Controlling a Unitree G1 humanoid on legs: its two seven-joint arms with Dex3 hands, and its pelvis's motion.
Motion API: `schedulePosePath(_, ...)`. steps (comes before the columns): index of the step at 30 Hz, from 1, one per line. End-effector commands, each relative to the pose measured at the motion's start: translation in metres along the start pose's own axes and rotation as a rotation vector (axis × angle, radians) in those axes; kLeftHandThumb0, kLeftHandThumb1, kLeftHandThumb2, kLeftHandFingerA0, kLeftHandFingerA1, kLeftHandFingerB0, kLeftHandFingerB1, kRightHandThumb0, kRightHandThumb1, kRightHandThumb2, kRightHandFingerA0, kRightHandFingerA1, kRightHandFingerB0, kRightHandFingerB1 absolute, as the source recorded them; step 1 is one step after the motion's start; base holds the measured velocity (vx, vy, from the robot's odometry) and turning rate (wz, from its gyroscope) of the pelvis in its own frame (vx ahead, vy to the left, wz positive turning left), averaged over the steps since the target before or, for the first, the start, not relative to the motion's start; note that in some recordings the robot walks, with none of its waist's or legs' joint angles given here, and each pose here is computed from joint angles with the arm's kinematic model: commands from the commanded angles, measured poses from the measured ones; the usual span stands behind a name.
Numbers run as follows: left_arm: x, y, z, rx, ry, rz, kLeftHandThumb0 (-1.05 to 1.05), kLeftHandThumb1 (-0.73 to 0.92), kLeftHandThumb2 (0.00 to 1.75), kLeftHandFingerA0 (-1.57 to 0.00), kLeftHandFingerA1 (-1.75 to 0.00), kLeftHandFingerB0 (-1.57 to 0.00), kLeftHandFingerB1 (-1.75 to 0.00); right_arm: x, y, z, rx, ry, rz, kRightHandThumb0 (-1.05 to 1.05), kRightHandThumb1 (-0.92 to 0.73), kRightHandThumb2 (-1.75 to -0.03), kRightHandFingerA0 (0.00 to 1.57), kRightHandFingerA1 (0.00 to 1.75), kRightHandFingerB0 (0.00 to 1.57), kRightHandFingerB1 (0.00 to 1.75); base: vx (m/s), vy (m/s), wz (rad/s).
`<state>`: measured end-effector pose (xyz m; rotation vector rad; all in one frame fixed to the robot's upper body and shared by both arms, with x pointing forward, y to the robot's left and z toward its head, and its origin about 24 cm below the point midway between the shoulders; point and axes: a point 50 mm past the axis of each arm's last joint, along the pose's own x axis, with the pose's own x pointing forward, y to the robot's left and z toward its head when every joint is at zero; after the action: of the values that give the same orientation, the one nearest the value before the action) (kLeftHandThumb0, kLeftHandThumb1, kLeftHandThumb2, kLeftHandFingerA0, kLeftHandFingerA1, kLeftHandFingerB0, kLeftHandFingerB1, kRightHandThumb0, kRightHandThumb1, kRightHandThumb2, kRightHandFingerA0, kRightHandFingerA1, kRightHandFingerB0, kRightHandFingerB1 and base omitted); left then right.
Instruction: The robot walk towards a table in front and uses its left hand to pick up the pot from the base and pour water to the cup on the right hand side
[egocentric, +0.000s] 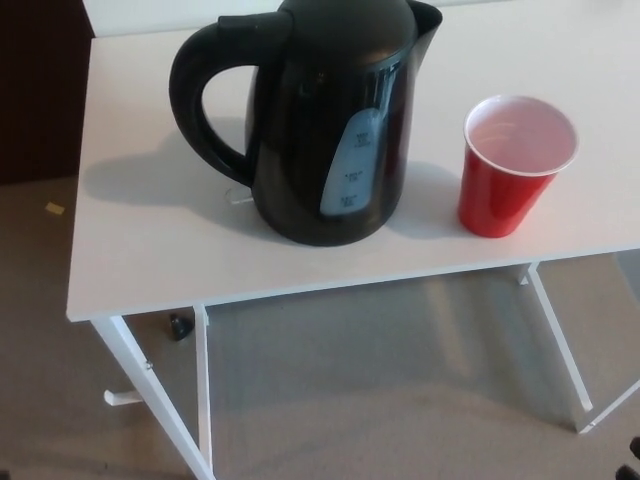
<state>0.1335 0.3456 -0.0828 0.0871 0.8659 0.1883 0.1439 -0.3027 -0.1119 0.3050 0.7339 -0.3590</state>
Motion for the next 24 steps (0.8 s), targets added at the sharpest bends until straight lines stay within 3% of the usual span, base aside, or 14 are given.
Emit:
schedulePosePath(1,-0.005,0.007,-0.015,0.257,0.023,0.064,-0.54,0.74,0.63,-0.16,-0.31,-0.18,-0.29,-0.001,-0.007,0.007,-0.052,-0.019,-0.013,-0.33,-0.42,-0.64,0.60,0.54,0.48,0.48,0.00,0.000,0.00)
schedulePosePath(10,-0.009,0.007,-0.024,0.444,0.034,0.046,-0.57,0.75,0.63,-0.21,-0.33,-0.21,-0.28,0.000,-0.006,0.010,-0.075,-0.020,0.003,-0.36,-0.40,-0.66,0.61,0.56,0.46,0.48,0.00,0.000,0.00)
schedulePosePath(24,-0.008,0.007,-0.019,0.526,0.017,0.058,-0.58,0.76,0.64,-0.22,-0.31,-0.20,-0.28,0.003,-0.001,0.017,-0.074,-0.036,0.034,-0.35,-0.42,-0.66,0.59,0.55,0.45,0.48,0.00,0.000,0.00)
